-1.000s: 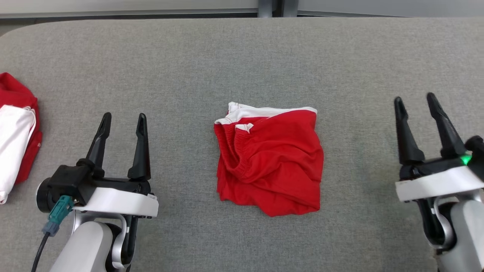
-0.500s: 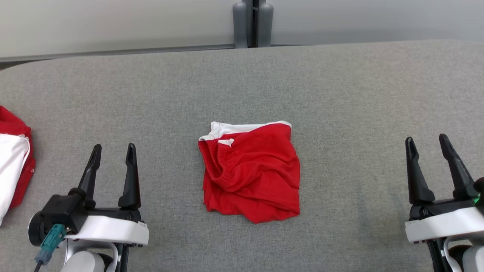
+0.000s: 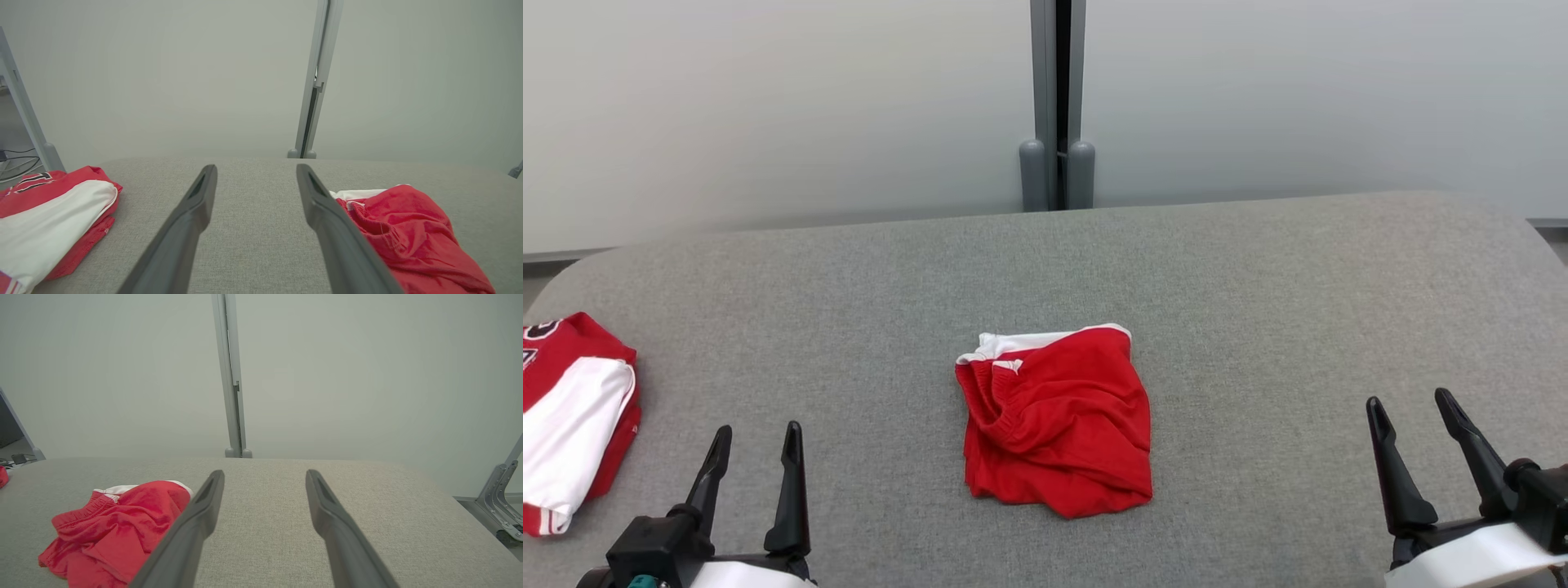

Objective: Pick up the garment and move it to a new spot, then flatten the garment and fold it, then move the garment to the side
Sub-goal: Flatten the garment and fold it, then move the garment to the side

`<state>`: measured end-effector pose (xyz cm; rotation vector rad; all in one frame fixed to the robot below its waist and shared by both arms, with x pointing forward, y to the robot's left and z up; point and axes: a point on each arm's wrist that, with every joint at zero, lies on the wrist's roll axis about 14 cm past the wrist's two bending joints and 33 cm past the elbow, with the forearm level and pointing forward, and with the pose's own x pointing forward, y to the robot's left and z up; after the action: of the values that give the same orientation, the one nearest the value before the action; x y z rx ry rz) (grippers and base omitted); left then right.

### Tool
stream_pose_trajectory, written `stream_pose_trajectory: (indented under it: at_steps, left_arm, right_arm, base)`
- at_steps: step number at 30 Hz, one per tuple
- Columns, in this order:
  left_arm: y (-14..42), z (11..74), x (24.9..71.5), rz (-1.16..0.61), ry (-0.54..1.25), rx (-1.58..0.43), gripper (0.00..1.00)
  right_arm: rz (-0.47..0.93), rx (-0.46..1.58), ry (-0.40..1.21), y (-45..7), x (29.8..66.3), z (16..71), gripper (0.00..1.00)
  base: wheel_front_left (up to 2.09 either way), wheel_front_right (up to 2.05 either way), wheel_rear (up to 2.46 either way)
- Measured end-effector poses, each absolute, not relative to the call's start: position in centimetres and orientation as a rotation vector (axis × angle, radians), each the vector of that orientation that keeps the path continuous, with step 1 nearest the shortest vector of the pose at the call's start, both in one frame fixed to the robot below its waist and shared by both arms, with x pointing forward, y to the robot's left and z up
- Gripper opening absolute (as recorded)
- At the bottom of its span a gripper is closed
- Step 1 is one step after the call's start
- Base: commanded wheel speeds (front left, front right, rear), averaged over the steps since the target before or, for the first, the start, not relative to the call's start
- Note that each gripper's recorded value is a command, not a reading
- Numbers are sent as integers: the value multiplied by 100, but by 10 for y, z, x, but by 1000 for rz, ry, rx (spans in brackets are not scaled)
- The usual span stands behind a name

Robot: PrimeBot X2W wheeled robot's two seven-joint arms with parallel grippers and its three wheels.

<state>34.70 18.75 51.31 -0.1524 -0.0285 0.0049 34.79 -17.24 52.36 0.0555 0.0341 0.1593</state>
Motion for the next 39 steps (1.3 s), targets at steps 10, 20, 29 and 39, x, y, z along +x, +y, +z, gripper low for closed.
stream_pose_trajectory:
  at_steps: [10,20,29,39]
  left_arm:
    - [196,528,336,32,-55,-122,100]
    - [197,527,332,41,-41,-121,100]
    - [199,526,328,49,-33,-123,100]
    - [200,550,336,48,-113,-117,100]
  right_arm:
    - [171,62,31,-167,335,529,100]
    - [172,66,24,-166,336,532,100]
    - [178,65,28,-165,339,532,100]
    - [248,67,130,-144,362,502,100]
  base:
    - [0,0,0]
    - [0,0,0]
    - [0,0,0]
    - [0,0,0]
